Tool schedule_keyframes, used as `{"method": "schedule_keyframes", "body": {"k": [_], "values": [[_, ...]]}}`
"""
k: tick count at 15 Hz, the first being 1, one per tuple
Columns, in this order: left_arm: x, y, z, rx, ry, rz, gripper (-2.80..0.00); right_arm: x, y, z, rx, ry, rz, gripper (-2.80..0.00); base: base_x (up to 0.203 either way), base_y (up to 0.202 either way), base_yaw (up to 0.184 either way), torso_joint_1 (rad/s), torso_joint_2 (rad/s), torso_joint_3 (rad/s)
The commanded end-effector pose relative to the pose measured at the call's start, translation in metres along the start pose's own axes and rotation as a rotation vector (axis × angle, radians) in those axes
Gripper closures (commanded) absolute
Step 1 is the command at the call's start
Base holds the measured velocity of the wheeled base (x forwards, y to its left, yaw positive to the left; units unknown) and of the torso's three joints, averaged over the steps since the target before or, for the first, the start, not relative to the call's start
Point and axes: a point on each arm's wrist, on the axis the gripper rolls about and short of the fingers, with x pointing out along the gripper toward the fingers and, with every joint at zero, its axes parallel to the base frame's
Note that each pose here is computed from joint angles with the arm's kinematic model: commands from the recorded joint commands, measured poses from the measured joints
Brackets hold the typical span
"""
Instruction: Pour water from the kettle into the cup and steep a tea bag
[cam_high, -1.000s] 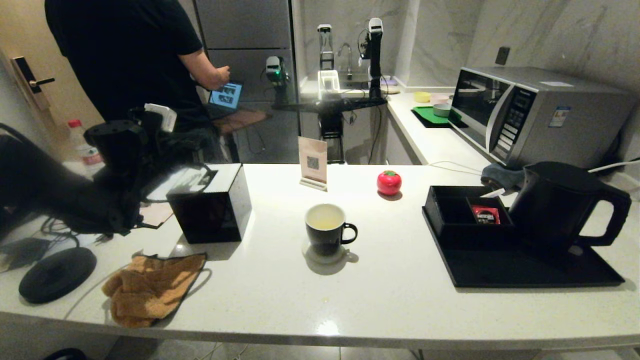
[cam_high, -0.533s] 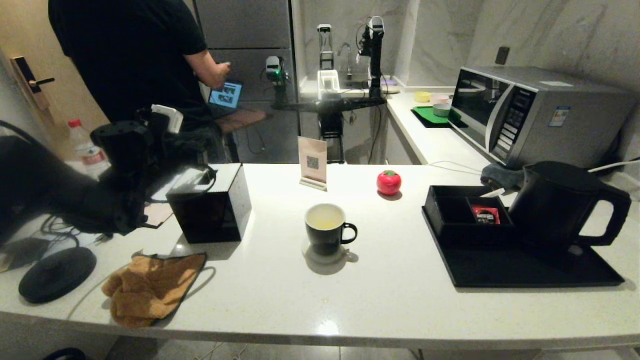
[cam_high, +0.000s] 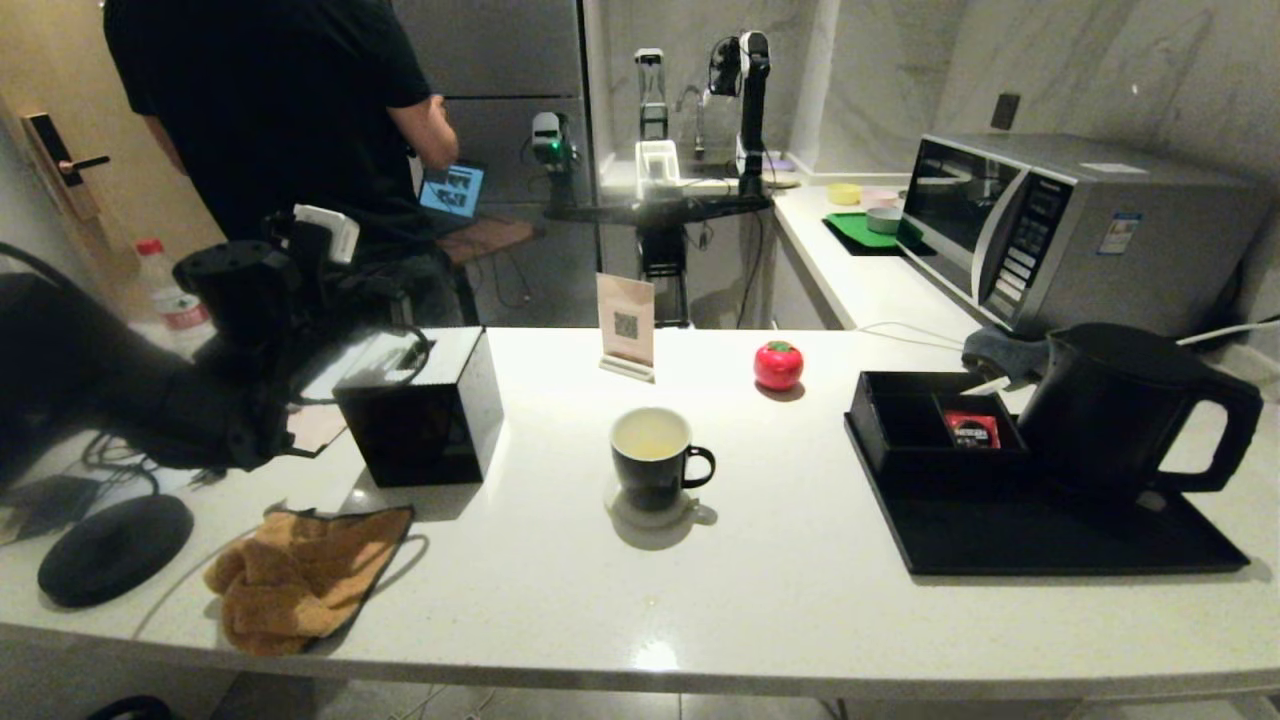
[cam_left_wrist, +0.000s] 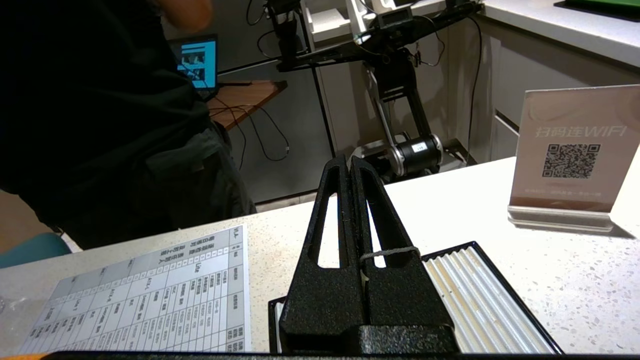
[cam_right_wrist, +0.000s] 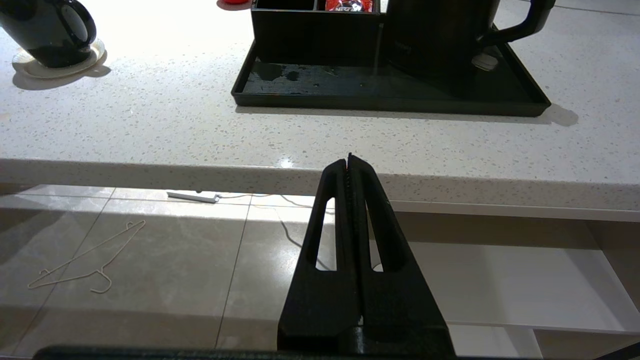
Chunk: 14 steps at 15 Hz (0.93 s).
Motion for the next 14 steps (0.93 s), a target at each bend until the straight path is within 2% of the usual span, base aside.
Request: {"method": "schedule_keyframes", "body": {"k": [1, 7, 8, 14], "values": [[-0.0008, 0.0046, 0.0032, 0.005, -0.014, 0.007, 0.00, 0.0001, 0.0000, 0.0000, 0.000, 0.002, 0.001, 0.00, 0.000, 0.000, 0.000, 0.000, 0.00, 0.000], [-0.0022, 0.0039, 0.0035, 0.003, -0.011, 0.007, 0.00, 0.0001, 0.0000, 0.0000, 0.000, 0.002, 0.001, 0.00, 0.000, 0.000, 0.000, 0.000, 0.00, 0.000], [-0.0022, 0.0039, 0.0038, 0.003, -0.012, 0.007, -2.80, 0.0001, 0.0000, 0.0000, 0.000, 0.002, 0.000, 0.00, 0.000, 0.000, 0.000, 0.000, 0.00, 0.000], [-0.0053, 0.0045, 0.0015, 0.007, -0.026, 0.020, -2.80, 0.0001, 0.0000, 0.0000, 0.000, 0.002, 0.001, 0.00, 0.000, 0.000, 0.000, 0.000, 0.00, 0.000]]}}
